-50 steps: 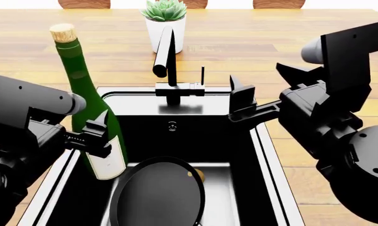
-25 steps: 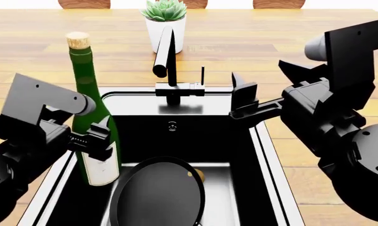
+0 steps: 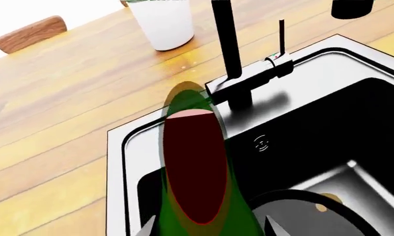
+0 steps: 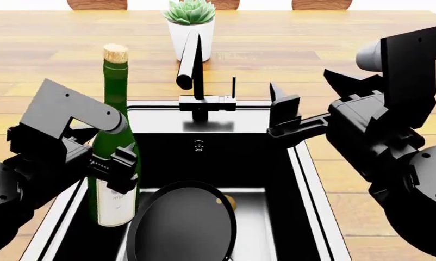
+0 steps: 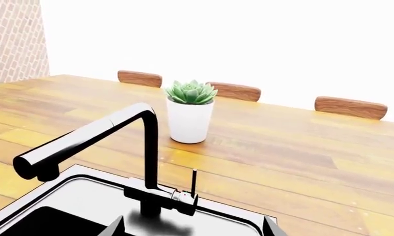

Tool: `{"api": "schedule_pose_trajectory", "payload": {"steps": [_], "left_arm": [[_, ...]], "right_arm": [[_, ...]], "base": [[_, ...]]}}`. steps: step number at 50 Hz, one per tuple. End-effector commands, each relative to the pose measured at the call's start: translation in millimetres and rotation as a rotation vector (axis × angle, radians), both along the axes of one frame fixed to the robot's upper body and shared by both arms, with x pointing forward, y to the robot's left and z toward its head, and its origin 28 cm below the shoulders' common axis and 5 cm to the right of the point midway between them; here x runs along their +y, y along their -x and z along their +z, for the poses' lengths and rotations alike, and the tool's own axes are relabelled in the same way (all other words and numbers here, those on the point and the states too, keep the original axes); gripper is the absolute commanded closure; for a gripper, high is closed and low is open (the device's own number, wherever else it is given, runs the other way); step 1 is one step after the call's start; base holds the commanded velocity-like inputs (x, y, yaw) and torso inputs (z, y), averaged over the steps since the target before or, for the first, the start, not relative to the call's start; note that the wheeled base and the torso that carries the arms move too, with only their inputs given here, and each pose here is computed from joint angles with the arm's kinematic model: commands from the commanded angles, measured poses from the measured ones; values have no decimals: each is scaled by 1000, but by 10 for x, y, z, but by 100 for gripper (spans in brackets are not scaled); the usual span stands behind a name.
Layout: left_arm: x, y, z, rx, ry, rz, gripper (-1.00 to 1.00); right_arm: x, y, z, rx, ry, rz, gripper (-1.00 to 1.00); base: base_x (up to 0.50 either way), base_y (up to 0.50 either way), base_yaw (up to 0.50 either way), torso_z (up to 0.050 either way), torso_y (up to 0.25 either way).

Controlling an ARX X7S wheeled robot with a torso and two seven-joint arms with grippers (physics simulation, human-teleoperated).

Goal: Pick the pan and bottle and place them in the sink. Then turn on the water.

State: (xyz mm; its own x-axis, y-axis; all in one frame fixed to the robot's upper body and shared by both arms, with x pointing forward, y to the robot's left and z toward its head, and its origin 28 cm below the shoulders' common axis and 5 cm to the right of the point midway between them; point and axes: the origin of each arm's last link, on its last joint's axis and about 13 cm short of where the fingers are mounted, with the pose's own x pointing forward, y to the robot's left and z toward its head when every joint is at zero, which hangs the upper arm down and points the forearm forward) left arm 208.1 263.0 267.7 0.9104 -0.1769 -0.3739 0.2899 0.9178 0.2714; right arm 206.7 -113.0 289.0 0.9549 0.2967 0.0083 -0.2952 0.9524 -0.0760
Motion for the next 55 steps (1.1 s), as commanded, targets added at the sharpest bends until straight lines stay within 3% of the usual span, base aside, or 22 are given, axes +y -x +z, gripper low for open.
{"api": "schedule_pose_trajectory", "payload": {"steps": [1,31,55], "left_arm": [[-48,-7,122,32,-3,-4,100],[-172,13,207,198,-182,-91,100],[-290,-86,93,248,-213,-133,100]], "right_arm": [[-17,-6,-18,-5,-7,-3,-100],[-59,-16,-35,-17,-24,-12,-100],[-92,-11,-26,-27,-30,-35,-100]], "base": [[0,0,0,0,0],[0,0,0,0,1],[0,0,0,0,0]]}}
